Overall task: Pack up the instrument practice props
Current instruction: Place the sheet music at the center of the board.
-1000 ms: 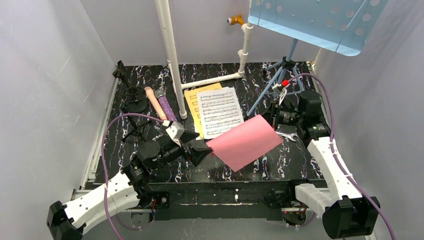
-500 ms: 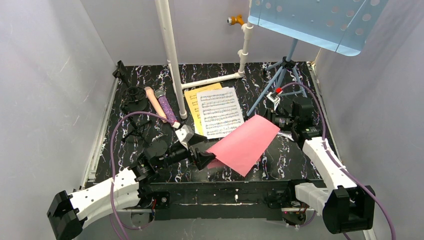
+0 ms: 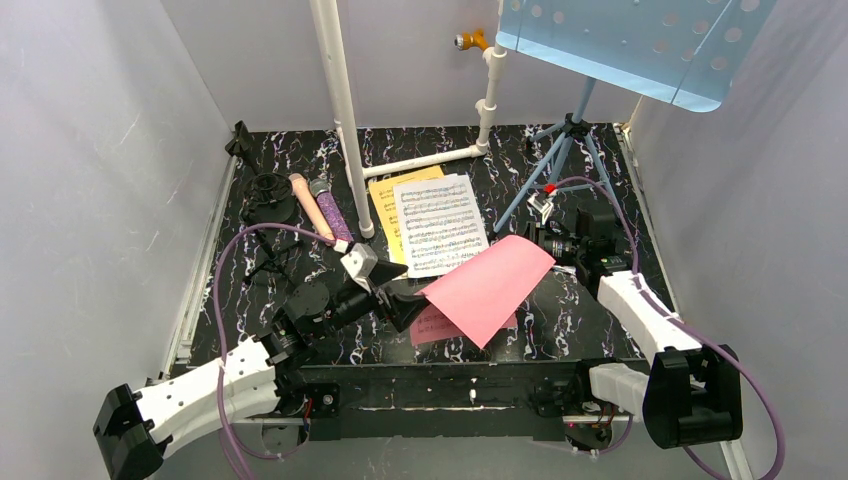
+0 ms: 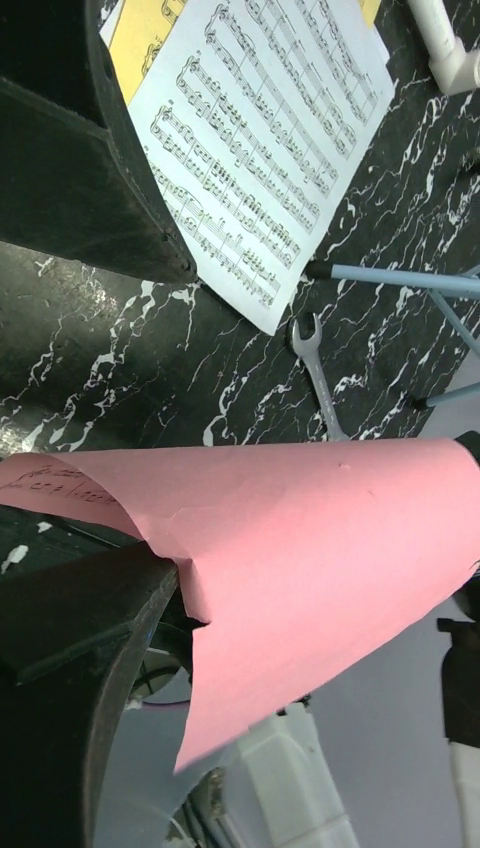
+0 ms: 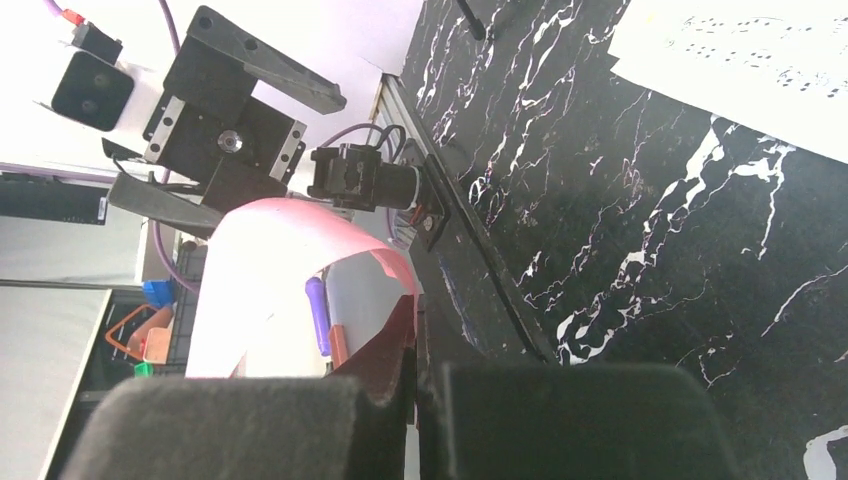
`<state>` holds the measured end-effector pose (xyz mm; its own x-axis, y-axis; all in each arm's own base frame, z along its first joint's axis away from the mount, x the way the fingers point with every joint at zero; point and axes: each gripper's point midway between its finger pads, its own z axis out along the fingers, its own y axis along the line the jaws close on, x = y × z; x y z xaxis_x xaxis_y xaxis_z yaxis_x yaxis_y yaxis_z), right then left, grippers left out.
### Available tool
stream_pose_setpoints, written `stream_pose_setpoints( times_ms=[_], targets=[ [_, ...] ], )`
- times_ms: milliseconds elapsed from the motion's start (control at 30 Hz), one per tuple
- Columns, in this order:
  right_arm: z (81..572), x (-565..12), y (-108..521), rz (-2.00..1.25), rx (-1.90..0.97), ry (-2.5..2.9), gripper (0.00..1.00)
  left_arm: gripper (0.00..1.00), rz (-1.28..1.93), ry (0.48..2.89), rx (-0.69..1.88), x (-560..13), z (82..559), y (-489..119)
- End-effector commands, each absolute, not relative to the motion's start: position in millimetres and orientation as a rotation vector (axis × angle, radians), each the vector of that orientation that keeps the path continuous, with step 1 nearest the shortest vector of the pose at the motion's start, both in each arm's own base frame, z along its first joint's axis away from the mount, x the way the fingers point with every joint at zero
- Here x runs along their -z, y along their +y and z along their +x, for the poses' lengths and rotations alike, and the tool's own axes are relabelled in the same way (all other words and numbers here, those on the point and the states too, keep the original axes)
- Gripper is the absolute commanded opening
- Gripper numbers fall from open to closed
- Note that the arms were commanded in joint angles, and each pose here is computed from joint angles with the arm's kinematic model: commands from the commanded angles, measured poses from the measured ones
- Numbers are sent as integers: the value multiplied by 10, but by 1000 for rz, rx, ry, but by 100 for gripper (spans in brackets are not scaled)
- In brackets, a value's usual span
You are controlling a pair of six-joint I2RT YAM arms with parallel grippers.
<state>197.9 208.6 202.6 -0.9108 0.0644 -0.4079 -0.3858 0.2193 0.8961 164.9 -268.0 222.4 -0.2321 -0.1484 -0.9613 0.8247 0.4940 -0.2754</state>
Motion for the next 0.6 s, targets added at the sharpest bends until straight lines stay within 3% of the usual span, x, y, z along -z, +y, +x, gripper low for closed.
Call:
stream_pose_setpoints(
  times_ms=[0, 367, 567],
  targets=[
    [1990, -1999, 2115, -323, -1734, 2122, 1, 98, 460, 1516, 1032, -2504, 1780, -2659],
    [1971, -1939, 2145, -335, -1736, 2135, 1, 97, 312, 1607, 1061, -2539, 1966, -2773],
    [1988, -1935, 2147, -341, -1730, 2134, 1, 88, 270, 1582, 1044, -2613, 1995, -2693]
  ],
)
